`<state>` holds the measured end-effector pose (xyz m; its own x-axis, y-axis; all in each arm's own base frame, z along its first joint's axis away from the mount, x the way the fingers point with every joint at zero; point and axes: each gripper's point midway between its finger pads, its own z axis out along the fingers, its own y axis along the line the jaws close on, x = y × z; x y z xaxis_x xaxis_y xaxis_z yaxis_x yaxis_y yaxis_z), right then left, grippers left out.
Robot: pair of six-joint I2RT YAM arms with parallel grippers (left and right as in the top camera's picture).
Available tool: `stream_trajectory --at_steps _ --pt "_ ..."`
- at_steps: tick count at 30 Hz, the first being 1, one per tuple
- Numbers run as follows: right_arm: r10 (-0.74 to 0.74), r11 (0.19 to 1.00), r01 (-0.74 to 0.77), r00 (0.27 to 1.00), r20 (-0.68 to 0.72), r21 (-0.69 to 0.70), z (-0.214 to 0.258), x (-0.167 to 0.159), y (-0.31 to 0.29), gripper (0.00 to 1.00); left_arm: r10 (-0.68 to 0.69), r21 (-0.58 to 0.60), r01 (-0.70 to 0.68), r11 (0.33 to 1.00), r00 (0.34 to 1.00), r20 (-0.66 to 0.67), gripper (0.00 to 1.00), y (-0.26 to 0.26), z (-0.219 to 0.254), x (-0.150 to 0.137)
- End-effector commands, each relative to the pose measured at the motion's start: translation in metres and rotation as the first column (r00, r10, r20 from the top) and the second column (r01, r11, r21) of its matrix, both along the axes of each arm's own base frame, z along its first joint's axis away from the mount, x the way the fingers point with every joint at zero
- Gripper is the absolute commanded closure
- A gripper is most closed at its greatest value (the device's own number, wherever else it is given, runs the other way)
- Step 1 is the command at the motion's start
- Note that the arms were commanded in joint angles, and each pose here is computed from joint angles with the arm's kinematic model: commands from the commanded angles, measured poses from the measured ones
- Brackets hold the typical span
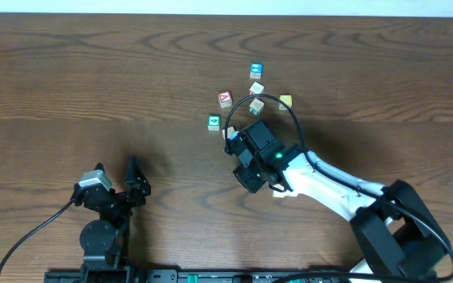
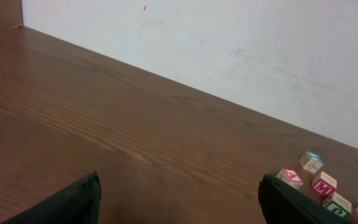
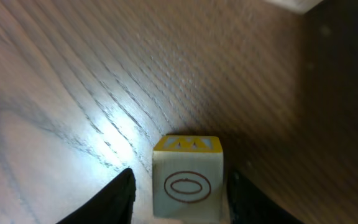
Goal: Lift 5 blocks
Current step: 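Lower right gripper and close on the yellow-topped oval block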
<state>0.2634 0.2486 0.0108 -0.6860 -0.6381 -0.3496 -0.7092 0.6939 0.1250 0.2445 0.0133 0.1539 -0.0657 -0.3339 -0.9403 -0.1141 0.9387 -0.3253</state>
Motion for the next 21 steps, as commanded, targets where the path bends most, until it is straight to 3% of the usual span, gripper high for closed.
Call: stream_trajectory --at_steps 1,6,12,21 --pt "0.009 1.000 -0.009 1.000 0.008 0.000 -0.001 0.003 0.005 0.59 0.019 0.009 -0.018 1.000 0.998 -0.061 0.19 0.004 -0.018 -0.001" --pt "-0.003 1.000 0.003 1.000 0.026 0.003 0.000 0.008 0.006 0.60 0.018 0.009 -0.018 1.000 0.998 -0.061 0.19 0.004 -0.018 -0.001" --pt "-0.006 1.000 0.006 0.999 0.034 0.009 0.003 0.011 0.008 0.54 0.018 0.009 -0.018 1.000 0.998 -0.061 0.19 0.004 -0.018 -0.001" --pt "-0.007 1.000 0.006 0.999 0.048 0.021 0.015 0.019 0.014 0.59 0.018 0.009 -0.018 1.000 0.998 -0.061 0.19 0.004 -0.018 -0.001"
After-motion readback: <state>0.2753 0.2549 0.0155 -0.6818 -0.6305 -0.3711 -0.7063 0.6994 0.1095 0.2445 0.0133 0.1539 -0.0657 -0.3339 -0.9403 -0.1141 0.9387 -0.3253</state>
